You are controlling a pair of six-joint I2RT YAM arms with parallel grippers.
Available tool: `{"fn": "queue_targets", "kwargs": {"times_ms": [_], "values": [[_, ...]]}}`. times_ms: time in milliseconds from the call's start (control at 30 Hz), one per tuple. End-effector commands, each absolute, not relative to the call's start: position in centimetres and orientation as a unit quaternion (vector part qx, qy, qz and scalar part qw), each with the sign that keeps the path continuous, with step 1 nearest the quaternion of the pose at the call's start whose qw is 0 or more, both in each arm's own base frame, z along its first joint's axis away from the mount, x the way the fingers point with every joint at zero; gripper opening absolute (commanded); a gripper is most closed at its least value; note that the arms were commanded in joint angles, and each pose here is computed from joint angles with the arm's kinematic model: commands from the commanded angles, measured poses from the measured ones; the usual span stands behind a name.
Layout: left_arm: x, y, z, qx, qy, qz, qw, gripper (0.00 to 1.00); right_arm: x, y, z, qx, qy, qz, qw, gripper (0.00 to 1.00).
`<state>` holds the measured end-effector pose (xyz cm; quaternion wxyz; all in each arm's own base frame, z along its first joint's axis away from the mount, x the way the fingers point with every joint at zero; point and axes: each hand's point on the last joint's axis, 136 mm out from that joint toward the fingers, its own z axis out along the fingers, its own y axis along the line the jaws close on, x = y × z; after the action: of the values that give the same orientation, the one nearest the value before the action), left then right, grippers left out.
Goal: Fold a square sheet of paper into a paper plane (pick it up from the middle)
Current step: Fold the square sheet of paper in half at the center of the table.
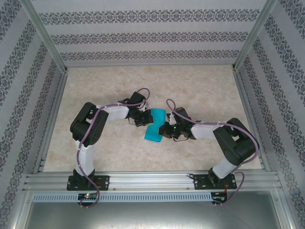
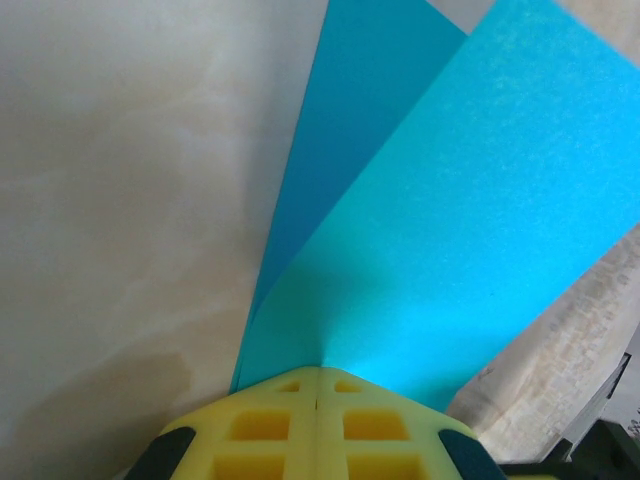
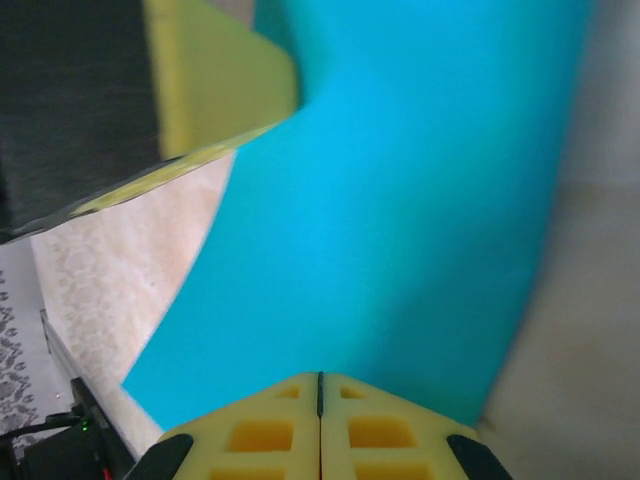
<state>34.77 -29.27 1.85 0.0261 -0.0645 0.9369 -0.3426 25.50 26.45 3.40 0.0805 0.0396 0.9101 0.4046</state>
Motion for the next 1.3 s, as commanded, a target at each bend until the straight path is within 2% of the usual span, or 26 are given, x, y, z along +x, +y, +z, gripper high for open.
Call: {"fn": "queue_targets", "kwargs": {"times_ms": [0, 300, 600, 967, 1267], "values": [[32.3, -27.8, -1.3, -0.073, 0.954, -0.291, -0.01, 0.0, 24.7, 27.1, 3.2, 0.039, 0.905, 0.418, 0.074, 0.06], [32.4, -27.9, -1.3, -0.073, 0.954, -0.291, -0.01, 0.0, 22.8, 25.7, -1.4, 0.061, 0.923, 0.38, 0.032, 0.06], [32.3, -27.8, -1.3, -0.072, 0.954, -0.29, -0.01, 0.0, 22.9, 27.0, 3.1, 0.023, 0.906, 0.416, 0.074, 0.07], [32.3, -27.9, -1.1, -0.07, 0.954, -0.291, -0.009, 0.0, 20.6, 25.9, -1.6, 0.033, 0.927, 0.372, 0.036, 0.05], [32.3, -27.8, -1.1, -0.071, 0.955, -0.289, -0.008, 0.0, 22.1, 26.6, 3.2, 0.008, 0.913, 0.396, 0.094, 0.05]]}}
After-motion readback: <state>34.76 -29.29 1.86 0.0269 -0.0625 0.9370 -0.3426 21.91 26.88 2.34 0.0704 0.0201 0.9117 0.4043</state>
